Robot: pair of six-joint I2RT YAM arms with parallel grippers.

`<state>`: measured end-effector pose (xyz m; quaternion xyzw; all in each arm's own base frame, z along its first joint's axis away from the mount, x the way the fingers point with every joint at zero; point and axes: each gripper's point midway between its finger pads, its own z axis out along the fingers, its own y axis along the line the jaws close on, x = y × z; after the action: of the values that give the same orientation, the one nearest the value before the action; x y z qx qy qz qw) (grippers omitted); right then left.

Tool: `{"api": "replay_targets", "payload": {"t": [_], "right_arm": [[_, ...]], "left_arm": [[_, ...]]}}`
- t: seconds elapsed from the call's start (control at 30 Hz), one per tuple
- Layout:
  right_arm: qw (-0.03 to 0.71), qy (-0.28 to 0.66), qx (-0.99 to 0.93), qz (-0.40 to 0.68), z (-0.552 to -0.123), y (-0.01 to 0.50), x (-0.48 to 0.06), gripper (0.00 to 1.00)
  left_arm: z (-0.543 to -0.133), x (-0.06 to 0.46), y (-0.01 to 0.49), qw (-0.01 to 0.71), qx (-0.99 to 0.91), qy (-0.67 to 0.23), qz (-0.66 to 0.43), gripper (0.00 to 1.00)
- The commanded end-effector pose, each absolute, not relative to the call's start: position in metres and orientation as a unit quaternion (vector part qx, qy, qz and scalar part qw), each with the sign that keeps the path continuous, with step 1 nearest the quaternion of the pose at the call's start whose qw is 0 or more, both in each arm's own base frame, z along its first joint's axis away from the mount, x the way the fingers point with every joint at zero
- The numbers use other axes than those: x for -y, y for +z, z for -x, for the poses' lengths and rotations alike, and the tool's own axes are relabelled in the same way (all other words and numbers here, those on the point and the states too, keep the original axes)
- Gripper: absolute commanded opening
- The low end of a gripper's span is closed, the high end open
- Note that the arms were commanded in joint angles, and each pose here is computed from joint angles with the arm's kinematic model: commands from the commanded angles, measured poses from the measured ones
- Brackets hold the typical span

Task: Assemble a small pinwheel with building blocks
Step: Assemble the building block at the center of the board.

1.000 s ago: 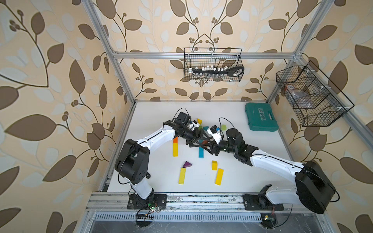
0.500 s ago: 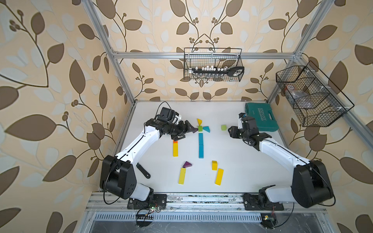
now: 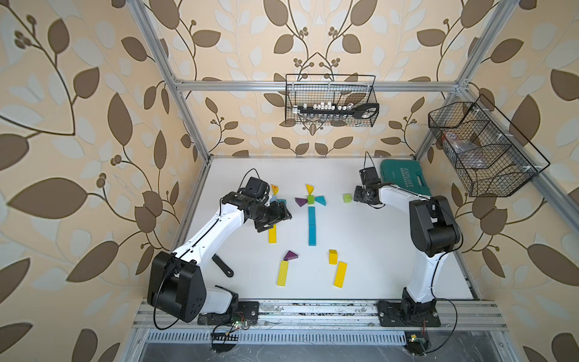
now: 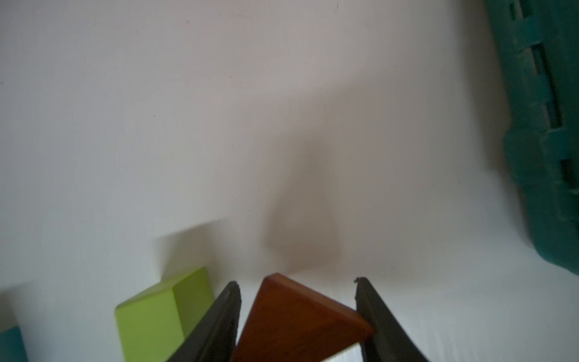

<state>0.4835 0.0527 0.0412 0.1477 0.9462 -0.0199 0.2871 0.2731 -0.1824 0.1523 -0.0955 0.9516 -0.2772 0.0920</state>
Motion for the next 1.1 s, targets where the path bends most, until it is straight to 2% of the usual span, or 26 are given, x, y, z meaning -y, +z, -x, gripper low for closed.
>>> {"api": "replay_targets", "payload": {"t": [0.0, 0.23, 0.37, 0.43, 0.5, 0.63, 0.7, 0.87, 1.0, 1.07], "right_arm": [[0.284, -0.04, -0.942, -0.174, -0.495, 0.036, -0.045, 0.15], [0.257, -0.034, -0.949, -0.181, -0.502, 0.018, -0.048, 0.21], [0.248, -0.036, -0.951, -0.183, -0.501, 0.012, -0.049, 0.35], [0.245, -0.036, -0.952, -0.182, -0.501, 0.01, -0.049, 0.45], [0.241, -0.033, -0.953, -0.182, -0.501, 0.008, -0.05, 0.51], [0.233, -0.024, -0.955, -0.181, -0.502, 0.006, -0.054, 0.57], [0.23, -0.022, -0.956, -0.18, -0.502, 0.006, -0.055, 0.67], [0.227, -0.009, -0.956, -0.183, -0.502, 0.008, -0.058, 0.66], [0.228, 0.004, -0.957, -0.178, -0.502, 0.013, -0.062, 0.6], [0.227, 0.011, -0.958, -0.176, -0.501, 0.015, -0.064, 0.6]], "left_arm": [[-0.272, 0.173, 0.151, 0.102, -0.955, -0.262, 0.091, 0.87], [-0.274, 0.173, 0.149, 0.101, -0.957, -0.257, 0.088, 0.87], [-0.274, 0.173, 0.144, 0.095, -0.958, -0.254, 0.089, 0.87], [-0.274, 0.173, 0.142, 0.092, -0.959, -0.253, 0.09, 0.87], [-0.274, 0.173, 0.14, 0.09, -0.959, -0.252, 0.09, 0.87], [-0.275, 0.174, 0.14, 0.088, -0.96, -0.251, 0.09, 0.87], [-0.275, 0.173, 0.14, 0.089, -0.96, -0.251, 0.09, 0.87], [-0.275, 0.172, 0.139, 0.089, -0.961, -0.248, 0.089, 0.87], [-0.274, 0.173, 0.137, 0.085, -0.961, -0.248, 0.089, 0.87], [-0.274, 0.173, 0.136, 0.085, -0.961, -0.247, 0.089, 0.87]]}}
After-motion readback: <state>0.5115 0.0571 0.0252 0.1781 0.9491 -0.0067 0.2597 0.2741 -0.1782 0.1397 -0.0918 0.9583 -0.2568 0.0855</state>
